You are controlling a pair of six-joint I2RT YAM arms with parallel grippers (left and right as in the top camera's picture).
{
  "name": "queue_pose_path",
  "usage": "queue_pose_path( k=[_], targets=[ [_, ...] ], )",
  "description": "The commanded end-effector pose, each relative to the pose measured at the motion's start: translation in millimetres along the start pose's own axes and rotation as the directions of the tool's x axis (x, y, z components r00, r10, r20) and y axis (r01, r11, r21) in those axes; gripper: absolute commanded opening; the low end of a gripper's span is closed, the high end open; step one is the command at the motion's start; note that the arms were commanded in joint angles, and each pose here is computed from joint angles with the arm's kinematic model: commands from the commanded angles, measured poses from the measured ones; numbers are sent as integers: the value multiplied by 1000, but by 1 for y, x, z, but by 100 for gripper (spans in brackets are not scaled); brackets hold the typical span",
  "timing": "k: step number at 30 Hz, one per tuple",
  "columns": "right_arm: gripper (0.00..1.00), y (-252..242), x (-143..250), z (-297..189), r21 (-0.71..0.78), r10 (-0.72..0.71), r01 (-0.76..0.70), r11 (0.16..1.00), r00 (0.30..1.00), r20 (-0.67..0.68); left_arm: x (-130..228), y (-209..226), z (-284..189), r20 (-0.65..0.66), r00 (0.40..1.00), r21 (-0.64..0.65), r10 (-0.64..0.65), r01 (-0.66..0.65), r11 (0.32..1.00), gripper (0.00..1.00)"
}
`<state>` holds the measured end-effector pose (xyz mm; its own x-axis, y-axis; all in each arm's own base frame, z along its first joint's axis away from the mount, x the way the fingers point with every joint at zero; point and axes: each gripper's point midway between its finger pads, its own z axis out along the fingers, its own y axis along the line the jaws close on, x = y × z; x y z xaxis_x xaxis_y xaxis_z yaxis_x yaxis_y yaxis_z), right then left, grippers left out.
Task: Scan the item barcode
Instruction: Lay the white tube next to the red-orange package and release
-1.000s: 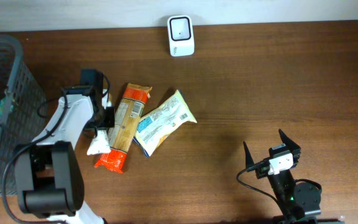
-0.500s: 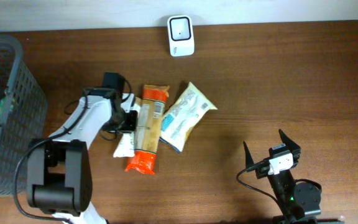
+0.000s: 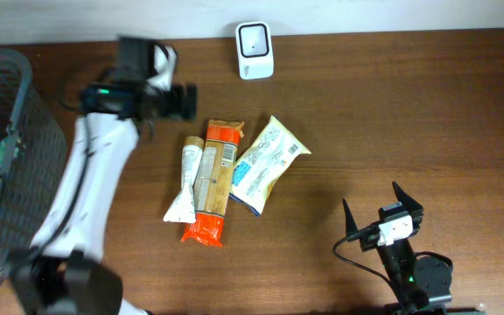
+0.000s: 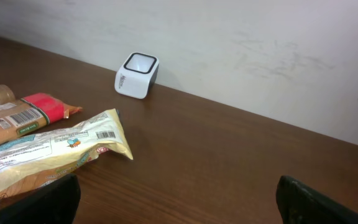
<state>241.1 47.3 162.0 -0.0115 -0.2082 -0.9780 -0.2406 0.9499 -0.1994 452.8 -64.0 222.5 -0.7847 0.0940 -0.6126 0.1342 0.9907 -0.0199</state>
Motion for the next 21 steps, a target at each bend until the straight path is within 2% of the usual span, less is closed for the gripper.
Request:
queue_pose_path(
  k=[1, 4, 6, 9, 11, 14, 16, 18, 21],
  targets=[
    [99, -2, 3, 0, 11, 5, -5, 1000, 1000, -6, -78, 67, -108, 297, 955, -239, 21, 53, 970, 99],
    [99, -2, 3, 0, 11, 5, -5, 1000, 1000, -6, -95, 120, -160, 417, 908, -343, -18, 176, 923, 99],
    [99, -2, 3, 0, 11, 5, -5, 1000, 1000, -6, -90, 161, -180, 455, 889, -395, -52, 254, 883, 99],
    [99, -2, 3, 0, 11, 5, -5, 1000, 1000, -5, -53, 235, -192, 440, 882, -479, -169, 390, 786, 97],
    [99, -2, 3, 0, 11, 5, -5, 1000, 1000, -6, -29, 265, -189, 428, 864, -495, -267, 471, 730, 96],
    [99, -2, 3, 0, 11, 5, -5, 1000, 1000, -6, 2, 300, -172, 367, 862, -531, -351, 503, 682, 96],
    [99, -2, 3, 0, 11, 5, -5, 1000, 1000, -6, 20, 322, -152, 291, 883, -563, -368, 470, 680, 96],
    [99, -2, 3, 0, 11, 5, -5, 1000, 1000, -6, 34, 335, -122, 197, 914, -540, -355, 403, 739, 95],
    [99, -2, 3, 0, 11, 5, -5, 1000, 1000, -6, 57, 350, -85, 97, 930, -479, -354, 355, 803, 93]
  ],
)
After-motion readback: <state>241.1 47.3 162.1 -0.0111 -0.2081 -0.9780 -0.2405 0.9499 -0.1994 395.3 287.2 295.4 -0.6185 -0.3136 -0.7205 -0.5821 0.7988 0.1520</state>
